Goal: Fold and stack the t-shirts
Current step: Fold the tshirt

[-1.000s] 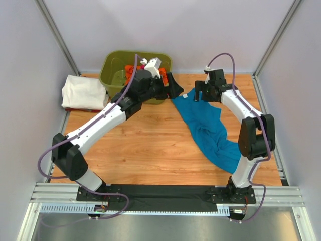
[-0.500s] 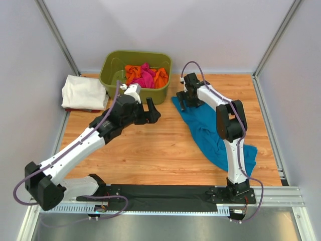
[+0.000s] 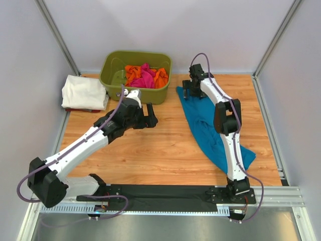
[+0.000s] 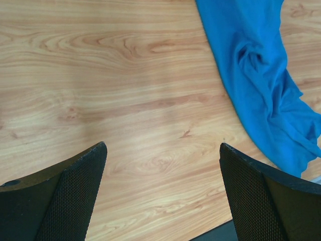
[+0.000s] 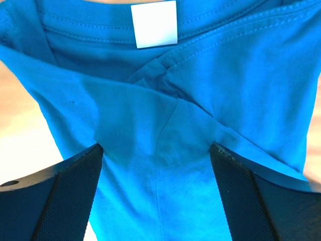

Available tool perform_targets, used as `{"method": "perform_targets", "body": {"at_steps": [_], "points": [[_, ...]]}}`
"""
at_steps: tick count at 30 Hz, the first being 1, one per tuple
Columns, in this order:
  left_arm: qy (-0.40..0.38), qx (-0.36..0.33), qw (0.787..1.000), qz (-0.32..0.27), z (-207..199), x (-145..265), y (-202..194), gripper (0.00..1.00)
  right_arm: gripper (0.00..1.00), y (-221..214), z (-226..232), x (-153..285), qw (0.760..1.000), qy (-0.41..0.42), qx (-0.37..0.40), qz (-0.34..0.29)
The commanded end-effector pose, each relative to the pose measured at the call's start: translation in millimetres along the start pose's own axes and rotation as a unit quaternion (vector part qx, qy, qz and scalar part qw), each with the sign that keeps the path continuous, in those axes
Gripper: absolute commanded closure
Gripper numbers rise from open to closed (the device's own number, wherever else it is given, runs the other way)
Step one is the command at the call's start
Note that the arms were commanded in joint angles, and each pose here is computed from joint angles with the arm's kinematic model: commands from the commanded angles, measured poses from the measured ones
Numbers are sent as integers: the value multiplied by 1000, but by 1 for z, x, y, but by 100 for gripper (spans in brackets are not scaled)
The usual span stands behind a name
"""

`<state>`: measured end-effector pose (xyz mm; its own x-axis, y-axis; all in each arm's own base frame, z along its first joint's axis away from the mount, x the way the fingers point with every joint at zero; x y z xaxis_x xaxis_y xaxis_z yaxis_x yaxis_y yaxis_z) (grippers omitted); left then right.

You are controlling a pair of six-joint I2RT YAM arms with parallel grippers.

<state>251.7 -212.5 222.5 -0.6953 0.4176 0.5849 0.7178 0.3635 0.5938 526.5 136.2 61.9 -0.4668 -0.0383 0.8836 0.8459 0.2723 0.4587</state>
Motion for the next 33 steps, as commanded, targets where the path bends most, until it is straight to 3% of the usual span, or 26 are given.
{"method": "perform_targets", "body": {"at_steps": [1,7,11,14,15,17,18,19,20,21,23,24,28,29,30,32,33], "points": [[-13,-9,1000,5,-8,-8,4,1,9,20,-20,-13,998,-9,-53,-32],[-25,-25,999,37,-17,-31,-1,1,2,47,-36,-29,991,-20,-106,-84],[-59,-35,996,62,-28,-39,-7,2,0,69,-56,-11,983,27,-134,-121],[-85,-49,993,69,-40,-43,-14,2,0,93,-67,47,979,22,-107,-171],[-89,-58,992,70,-43,-46,-18,2,0,111,-70,97,972,16,-93,-216],[-99,-75,990,69,-59,-52,-26,2,0,109,-75,135,969,-8,-78,-235],[-111,-79,989,60,-72,-53,-24,2,0,117,-85,193,956,-32,-84,-279],[-122,-86,987,64,-84,-55,-32,2,0,113,-89,217,952,-45,-89,-291],[-125,-89,986,61,-92,-59,-35,2,0,96,-95,218,955,-66,-100,-272],[-133,-89,985,58,-107,-68,-36,2,0,88,-99,269,943,-78,-117,-300],[-129,-107,984,68,-126,-86,-61,3,0,45,-113,303,937,-119,-155,-288],[-142,-109,982,59,-148,-85,-57,3,0,22,-116,307,938,-130,-175,-269],[-167,-143,973,66,-202,-94,-106,4,0,-82,-139,325,922,-209,-259,-197],[-155,-138,976,69,-205,-106,-122,4,0,-113,-154,341,902,-234,-303,-197],[-165,-129,976,64,-220,-105,-125,4,0,-147,-153,326,903,-238,-323,-153],[-149,-113,979,81,-229,-115,-157,4,0,-188,-164,344,872,-257,-386,-159],[-146,-106,980,84,-242,-111,-160,4,0,-210,-162,341,867,-261,-401,-138]]}}
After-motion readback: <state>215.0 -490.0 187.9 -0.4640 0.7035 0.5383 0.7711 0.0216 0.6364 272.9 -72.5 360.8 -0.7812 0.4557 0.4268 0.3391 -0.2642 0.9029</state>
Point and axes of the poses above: each gripper's point midway between its finger pads, its own x axis back along the fingers, its own z axis along the line the jaws close on, y = z × x, the point moved 4 cm from there along x, back along the fingers, and after that the axes turned 12 degrees about x, right-handed, at the moved point
